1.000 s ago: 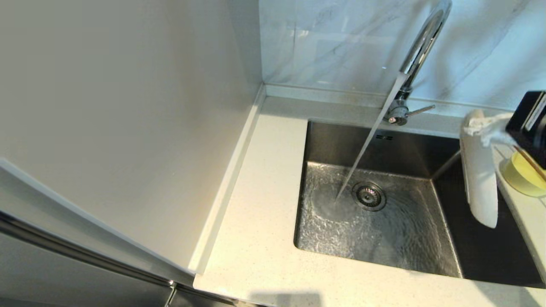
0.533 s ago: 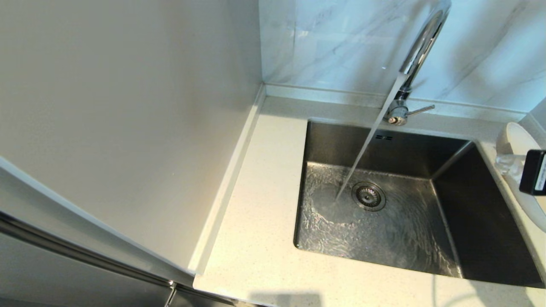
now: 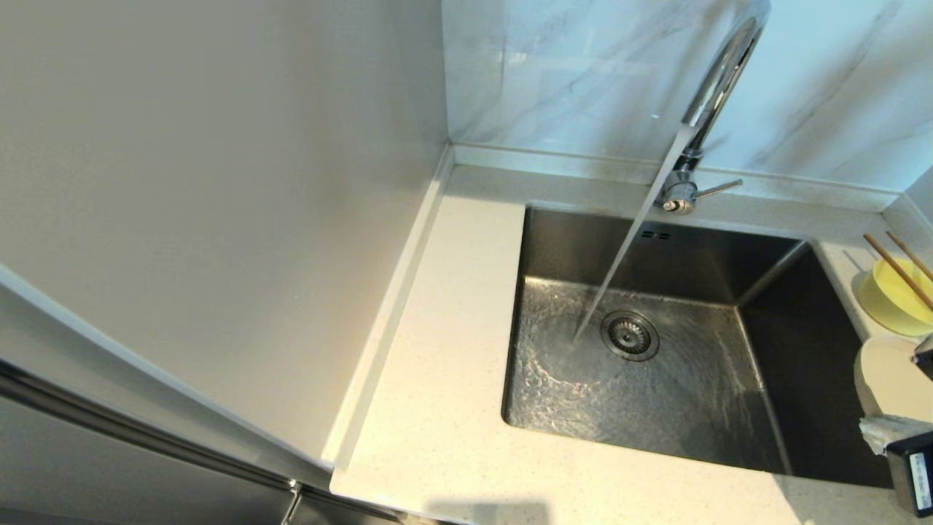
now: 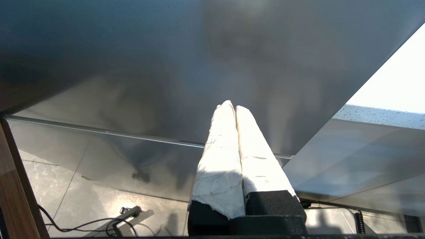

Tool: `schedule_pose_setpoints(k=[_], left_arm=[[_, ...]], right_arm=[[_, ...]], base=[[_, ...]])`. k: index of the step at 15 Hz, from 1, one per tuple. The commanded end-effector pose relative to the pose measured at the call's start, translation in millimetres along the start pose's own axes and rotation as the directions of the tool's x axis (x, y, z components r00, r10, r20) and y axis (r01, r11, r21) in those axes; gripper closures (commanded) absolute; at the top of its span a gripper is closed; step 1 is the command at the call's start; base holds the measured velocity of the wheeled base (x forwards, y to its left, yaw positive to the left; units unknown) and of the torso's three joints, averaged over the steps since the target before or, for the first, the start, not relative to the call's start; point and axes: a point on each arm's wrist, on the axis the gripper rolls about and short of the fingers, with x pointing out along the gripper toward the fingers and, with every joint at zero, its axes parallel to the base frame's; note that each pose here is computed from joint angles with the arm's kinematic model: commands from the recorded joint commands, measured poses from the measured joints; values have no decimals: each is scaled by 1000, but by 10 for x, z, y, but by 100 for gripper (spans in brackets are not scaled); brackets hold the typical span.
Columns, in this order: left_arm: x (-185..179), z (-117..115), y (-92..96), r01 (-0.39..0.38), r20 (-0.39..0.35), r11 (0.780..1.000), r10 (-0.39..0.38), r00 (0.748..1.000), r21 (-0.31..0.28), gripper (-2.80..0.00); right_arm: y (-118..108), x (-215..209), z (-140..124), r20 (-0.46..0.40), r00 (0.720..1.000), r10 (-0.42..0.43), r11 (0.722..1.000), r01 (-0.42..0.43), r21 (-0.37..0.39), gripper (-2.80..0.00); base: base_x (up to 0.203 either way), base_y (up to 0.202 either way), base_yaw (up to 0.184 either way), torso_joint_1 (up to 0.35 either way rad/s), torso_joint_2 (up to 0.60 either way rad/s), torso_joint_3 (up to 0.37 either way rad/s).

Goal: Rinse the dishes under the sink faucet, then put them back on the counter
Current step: Place the plate on the table

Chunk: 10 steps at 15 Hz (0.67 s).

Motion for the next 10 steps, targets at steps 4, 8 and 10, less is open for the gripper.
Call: schedule_pose_setpoints(k=[4,8,10], left_arm=[[0,0,0,-1,0,1000,1,1000,0,0],[0,0,0,0,0,1000,0,1000,0,0],[0,0,0,-1,0,1000,1,1000,0,0]], right_arm=[[44,290,-345,-38,998,-58,998,60,29,0],[-69,508,-381,-119,983,-137,984,149,100,0],[-165,626,-382,-160,969,-186,970,207,127,0]], base=[[0,0,0,0,0,0],[0,0,0,0,0,0],[0,0,0,0,0,0]])
